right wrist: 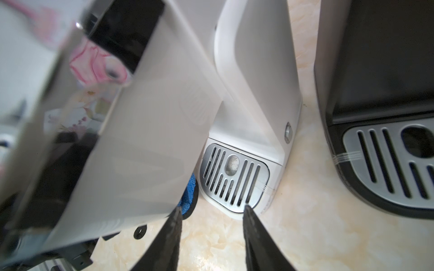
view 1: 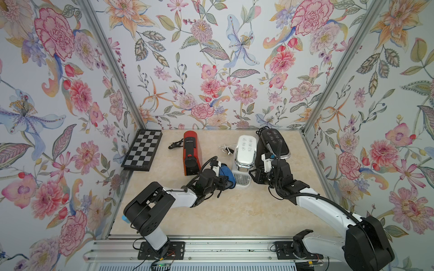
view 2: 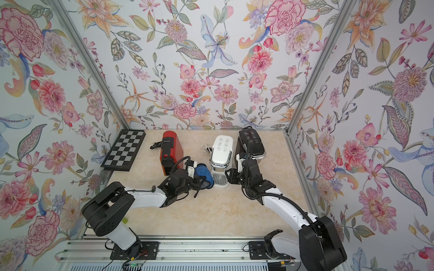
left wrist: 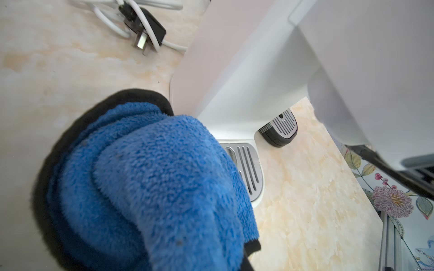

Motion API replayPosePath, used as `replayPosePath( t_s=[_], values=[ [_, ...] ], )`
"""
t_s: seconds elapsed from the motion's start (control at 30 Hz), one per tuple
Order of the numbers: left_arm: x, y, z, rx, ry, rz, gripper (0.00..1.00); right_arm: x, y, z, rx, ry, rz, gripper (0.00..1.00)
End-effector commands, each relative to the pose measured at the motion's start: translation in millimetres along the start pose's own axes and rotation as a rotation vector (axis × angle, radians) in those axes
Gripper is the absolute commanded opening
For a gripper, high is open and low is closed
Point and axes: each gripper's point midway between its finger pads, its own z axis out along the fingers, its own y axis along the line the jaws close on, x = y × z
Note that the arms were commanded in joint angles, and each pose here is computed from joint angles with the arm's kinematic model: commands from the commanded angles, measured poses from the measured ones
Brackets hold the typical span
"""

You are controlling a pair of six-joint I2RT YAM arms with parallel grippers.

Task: Wipe the surface of a coffee machine
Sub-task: Wipe the dirt from the surface of the coffee machine, then adjust the cleaning item.

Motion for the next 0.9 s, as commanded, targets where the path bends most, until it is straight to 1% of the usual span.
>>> replayPosePath(
  t_s=[0.0,0.1,0.2,0.3,0.43,0.53,0.67,0.77,0.83,0.87],
  values=[
    [-22.7,-3.8,-20.1,-0.019,-0.073,0.057,0.0,-4.3,12.1,-5.9,-0.044,-0.032,0.001,0.44],
    [-37.2,-18.9,-36.7,0.027,-0.114,0.088,0.0,-3.3,18.2,-12.2,-0.073,-0.028,0.002,0.46],
    [-45.3,-27.9,-52.8,0.046,-0.126,0.109,0.0,-2.1,28.2,-20.4,-0.116,-0.01,-0.001,0.5],
    [-45.7,-35.2,-67.3,0.062,-0.104,0.122,0.0,0.8,41.3,-29.8,-0.178,0.015,0.003,0.53],
    [-46.4,-41.2,-90.9,0.081,-0.105,0.121,0.0,4.1,58.0,-45.7,-0.261,0.034,0.011,0.58],
    [-50.6,-56.7,-107.0,0.147,-0.114,0.138,0.0,1.4,72.5,-60.4,-0.312,0.025,-0.002,0.65],
    [-60.4,-92.0,-119.9,0.292,-0.102,0.202,0.0,-5.1,108.2,-82.0,-0.416,0.022,-0.049,0.8],
    [-68.4,-118.5,-126.6,0.416,-0.121,0.256,0.0,-9.8,135.6,-89.7,-0.474,0.022,-0.094,0.86],
    [-71.3,-130.7,-129.1,0.484,-0.135,0.276,0.0,-15.3,148.5,-90.5,-0.487,0.013,-0.12,0.86],
    [-73.1,-136.2,-129.7,0.513,-0.141,0.285,0.0,-12.2,160.0,-92.1,-0.511,0.024,-0.141,0.87]
  ],
)
